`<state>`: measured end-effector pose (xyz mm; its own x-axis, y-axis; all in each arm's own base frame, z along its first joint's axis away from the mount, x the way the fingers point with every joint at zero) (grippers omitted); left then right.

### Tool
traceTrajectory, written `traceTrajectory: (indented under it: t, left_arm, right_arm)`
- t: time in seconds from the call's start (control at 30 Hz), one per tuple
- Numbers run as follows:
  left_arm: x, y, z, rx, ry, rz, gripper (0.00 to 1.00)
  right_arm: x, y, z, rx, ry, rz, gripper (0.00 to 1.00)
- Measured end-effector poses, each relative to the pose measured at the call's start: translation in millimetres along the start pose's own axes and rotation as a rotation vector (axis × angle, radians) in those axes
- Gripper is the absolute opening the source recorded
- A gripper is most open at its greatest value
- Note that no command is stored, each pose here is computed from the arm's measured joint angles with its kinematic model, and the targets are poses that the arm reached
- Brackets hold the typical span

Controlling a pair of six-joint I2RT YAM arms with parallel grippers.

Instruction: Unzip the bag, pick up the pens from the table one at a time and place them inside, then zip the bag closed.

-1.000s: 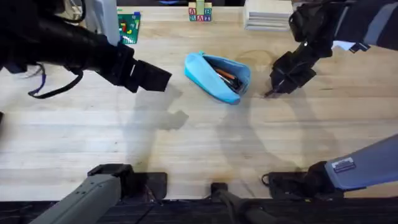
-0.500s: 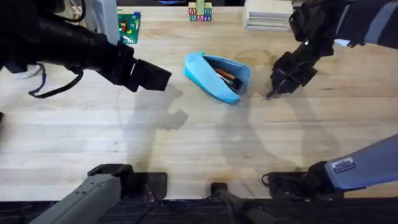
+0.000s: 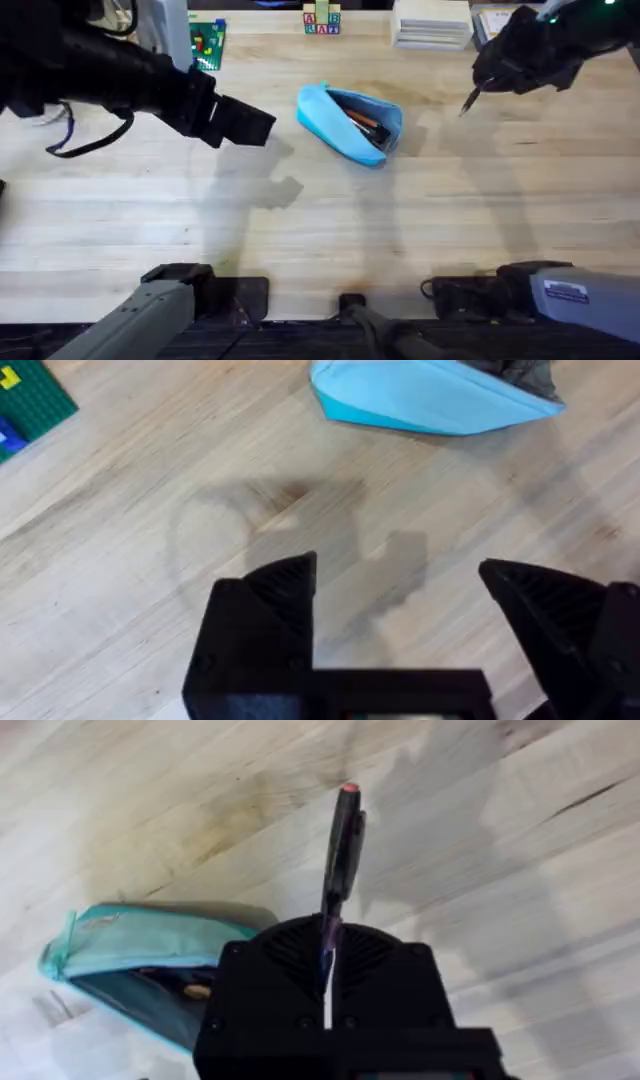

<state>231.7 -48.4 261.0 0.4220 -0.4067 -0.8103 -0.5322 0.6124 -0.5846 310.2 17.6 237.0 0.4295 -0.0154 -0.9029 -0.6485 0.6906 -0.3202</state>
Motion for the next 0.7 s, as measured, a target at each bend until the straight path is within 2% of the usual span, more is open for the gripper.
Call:
traceTrajectory:
  t: [0.03, 0.13, 0.4, 0.43, 0.57, 0.7]
  left_arm:
    - [0.0, 0.0, 0.0, 0.001, 0.000, 0.000, 0.995]
    - [0.0, 0.0, 0.0, 0.000, 0.000, 0.000, 0.995]
    - [0.0, 0.0, 0.0, 0.001, 0.000, 0.000, 0.995]
    - [0.0, 0.0, 0.0, 0.000, 0.000, 0.000, 0.995]
    - [0.0, 0.0, -0.1, 0.000, 0.000, 0.000, 0.995]
    - [0.0, 0.0, -0.1, 0.000, 0.000, 0.000, 0.995]
  right_arm:
    - [-17.5, -0.2, -0.9, -0.086, -0.037, -0.036, 0.033]
    - [-32.5, 3.3, 0.9, -0.215, -0.093, -0.048, 0.033]
    - [-51.5, 25.3, 18.4, -0.648, -0.312, 0.009, 0.033]
    - [-55.1, 36.4, 28.1, -0.815, -0.398, 0.022, 0.033]
    - [-59.6, 49.5, 41.1, -0.992, -0.478, 0.010, 0.033]
    - [-62.8, 61.9, 50.3, -1.117, -0.527, 0.002, 0.033]
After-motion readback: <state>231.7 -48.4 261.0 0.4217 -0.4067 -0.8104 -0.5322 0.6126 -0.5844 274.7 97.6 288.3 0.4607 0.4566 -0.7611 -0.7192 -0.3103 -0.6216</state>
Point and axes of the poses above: each hand's point on the last joint's axis, 136 mm out from that joint toward the fingers, its own x axis out along the fingers, its own z axis along the line the jaws close on, y = z × x, the point moved 5 cm from there along -x, back along the fingers, and after that the axes turned 15 degrees about x, right-handed, at the moved point
